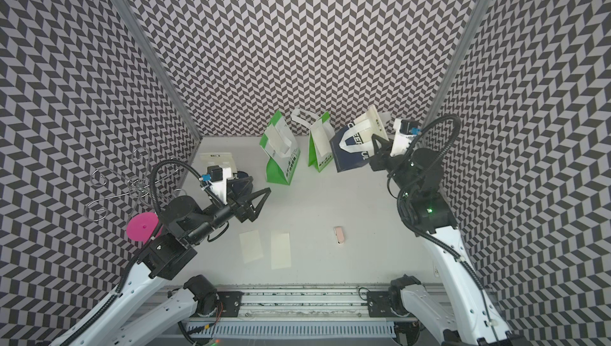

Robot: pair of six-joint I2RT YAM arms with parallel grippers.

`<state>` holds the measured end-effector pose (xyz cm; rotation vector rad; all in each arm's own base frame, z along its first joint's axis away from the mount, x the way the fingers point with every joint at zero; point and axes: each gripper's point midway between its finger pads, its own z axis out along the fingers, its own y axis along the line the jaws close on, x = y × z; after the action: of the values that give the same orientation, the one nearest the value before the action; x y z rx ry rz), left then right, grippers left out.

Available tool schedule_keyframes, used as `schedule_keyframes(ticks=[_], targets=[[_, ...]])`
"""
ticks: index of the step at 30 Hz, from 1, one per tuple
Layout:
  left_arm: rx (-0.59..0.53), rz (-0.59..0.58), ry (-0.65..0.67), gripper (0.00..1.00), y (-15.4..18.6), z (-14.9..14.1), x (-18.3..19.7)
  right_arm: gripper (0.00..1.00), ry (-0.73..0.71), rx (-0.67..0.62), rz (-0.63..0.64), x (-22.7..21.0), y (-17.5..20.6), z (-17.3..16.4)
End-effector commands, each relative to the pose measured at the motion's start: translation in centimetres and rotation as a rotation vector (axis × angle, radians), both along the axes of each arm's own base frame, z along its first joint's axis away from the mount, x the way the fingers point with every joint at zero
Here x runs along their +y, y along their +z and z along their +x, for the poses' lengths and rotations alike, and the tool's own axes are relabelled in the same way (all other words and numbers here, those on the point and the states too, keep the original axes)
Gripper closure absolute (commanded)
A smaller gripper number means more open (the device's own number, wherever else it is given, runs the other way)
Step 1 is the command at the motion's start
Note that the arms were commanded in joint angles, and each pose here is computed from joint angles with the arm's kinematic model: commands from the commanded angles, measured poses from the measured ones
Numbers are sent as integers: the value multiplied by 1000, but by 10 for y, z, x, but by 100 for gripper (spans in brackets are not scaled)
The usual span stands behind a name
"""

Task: Staple the receipts to the bags
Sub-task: Pick up the takeout bag from the center of the board, then place the takeout bag at the center of the board.

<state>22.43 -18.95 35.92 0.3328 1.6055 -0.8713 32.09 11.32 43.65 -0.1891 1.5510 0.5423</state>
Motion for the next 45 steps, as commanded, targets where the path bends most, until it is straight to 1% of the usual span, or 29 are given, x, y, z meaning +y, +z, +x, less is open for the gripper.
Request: schedule_keyframes(ticks=[1,4,7,11,14,16,20,29,33,35,37,38,40,42,45], targets=[[-53,5,46,0,21,-4,13,93,282,-87,-88,50,18,-31],[-69,7,73,0,28,-6,20,93,415,-45,-186,86,5,-45],[-84,2,83,0,33,-9,25,92,480,-12,-285,116,-14,-56],[-91,-2,95,0,36,-13,30,93,543,34,-350,141,-42,-57],[-94,3,98,0,38,-16,33,93,520,84,-381,150,-68,-43],[-97,3,98,0,38,-18,34,93,531,129,-393,156,-90,-37],[-100,9,104,0,36,-20,37,93,544,172,-425,164,-124,-28],[-90,22,102,0,31,-20,36,93,657,187,-508,191,-157,-11],[-91,32,118,0,30,-21,40,93,662,193,-518,194,-172,-8],[-92,33,119,0,29,-21,41,91,656,192,-512,194,-178,-7],[-90,37,116,0,28,-21,40,83,671,191,-502,194,-185,-11],[-87,39,114,0,27,-20,39,75,674,194,-497,193,-187,-13],[-86,43,113,0,27,-20,38,50,666,201,-492,191,-191,-14],[-85,43,113,0,27,-19,38,41,655,203,-488,189,-191,-15],[-86,39,113,0,28,-20,39,33,637,188,-476,186,-182,-15]])
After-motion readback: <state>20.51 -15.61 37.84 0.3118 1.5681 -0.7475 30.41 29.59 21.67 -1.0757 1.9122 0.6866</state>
